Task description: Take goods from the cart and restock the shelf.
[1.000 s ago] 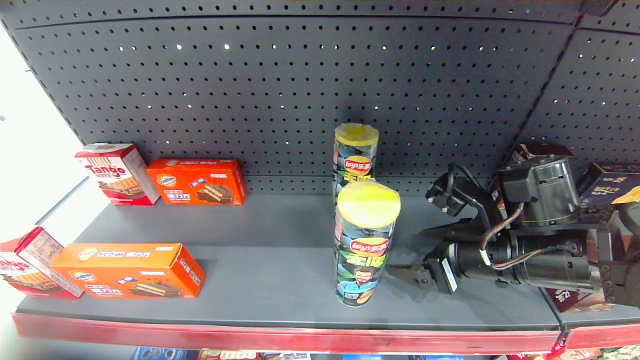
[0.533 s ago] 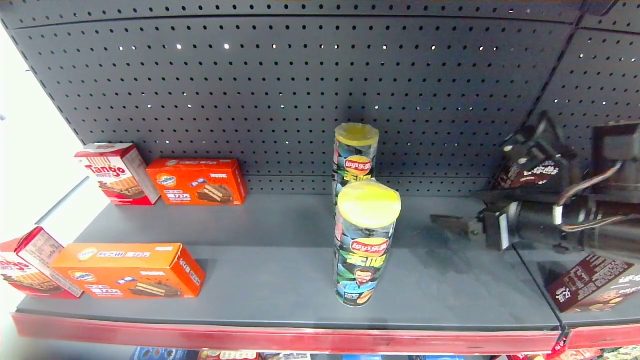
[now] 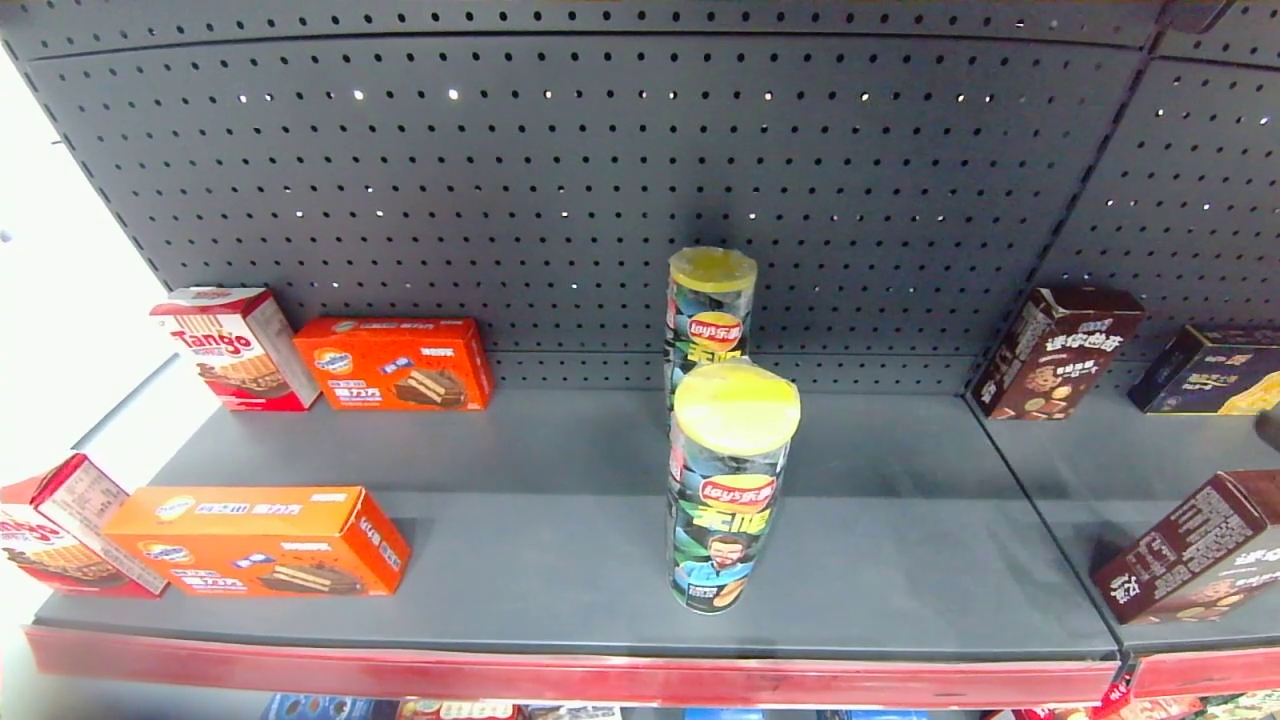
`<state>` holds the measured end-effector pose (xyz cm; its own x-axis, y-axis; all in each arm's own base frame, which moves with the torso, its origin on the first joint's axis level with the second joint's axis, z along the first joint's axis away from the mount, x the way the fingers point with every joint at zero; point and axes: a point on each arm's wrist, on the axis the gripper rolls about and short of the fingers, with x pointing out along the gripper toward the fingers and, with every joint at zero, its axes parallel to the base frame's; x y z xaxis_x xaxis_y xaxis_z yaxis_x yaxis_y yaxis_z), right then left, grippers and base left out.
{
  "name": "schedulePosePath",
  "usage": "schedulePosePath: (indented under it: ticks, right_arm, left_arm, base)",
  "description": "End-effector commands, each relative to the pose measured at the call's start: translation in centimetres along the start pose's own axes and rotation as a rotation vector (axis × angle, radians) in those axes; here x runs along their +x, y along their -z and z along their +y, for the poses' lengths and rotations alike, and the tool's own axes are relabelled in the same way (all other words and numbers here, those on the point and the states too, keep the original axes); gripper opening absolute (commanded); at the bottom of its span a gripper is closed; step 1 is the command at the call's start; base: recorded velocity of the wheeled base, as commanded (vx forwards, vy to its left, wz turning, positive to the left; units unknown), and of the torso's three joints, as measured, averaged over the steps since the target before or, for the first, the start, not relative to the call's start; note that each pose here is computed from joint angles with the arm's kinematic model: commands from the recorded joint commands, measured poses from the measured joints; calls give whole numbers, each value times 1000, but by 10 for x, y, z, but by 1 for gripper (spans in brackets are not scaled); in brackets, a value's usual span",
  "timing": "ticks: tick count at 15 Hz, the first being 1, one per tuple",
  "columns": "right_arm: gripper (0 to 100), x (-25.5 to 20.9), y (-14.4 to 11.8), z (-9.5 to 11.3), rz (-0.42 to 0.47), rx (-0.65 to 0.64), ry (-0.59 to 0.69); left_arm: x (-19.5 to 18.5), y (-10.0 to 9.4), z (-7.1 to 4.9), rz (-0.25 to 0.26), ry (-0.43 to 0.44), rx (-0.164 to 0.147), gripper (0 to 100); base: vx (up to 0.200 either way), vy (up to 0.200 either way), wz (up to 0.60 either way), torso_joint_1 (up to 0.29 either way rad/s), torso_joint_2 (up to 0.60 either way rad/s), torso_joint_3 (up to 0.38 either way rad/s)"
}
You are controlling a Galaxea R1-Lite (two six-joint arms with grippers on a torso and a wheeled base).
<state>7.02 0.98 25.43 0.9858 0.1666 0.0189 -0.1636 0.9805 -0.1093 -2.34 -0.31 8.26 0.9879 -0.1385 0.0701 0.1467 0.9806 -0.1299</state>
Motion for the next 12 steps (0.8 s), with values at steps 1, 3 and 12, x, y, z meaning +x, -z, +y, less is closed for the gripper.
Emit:
schedulePosePath:
  ticks: [1, 3, 12]
  right_arm:
    - [100, -81, 47, 8, -80, -3, 81]
    - [100, -110, 78, 14, -60, -4, 84]
    - [100, -89, 168, 20, 63, 119, 151]
  left_arm:
    - [0, -1, 0, -7, 0, -86, 100]
    - [0, -3, 0, -19, -2, -293, 100]
    - [-2, -4, 9, -357, -304, -1365, 100]
  base:
    - [0, 0, 0, 0, 0, 0]
    - [0, 0, 0, 0, 0, 0]
    - [0, 0, 0, 0, 0, 0]
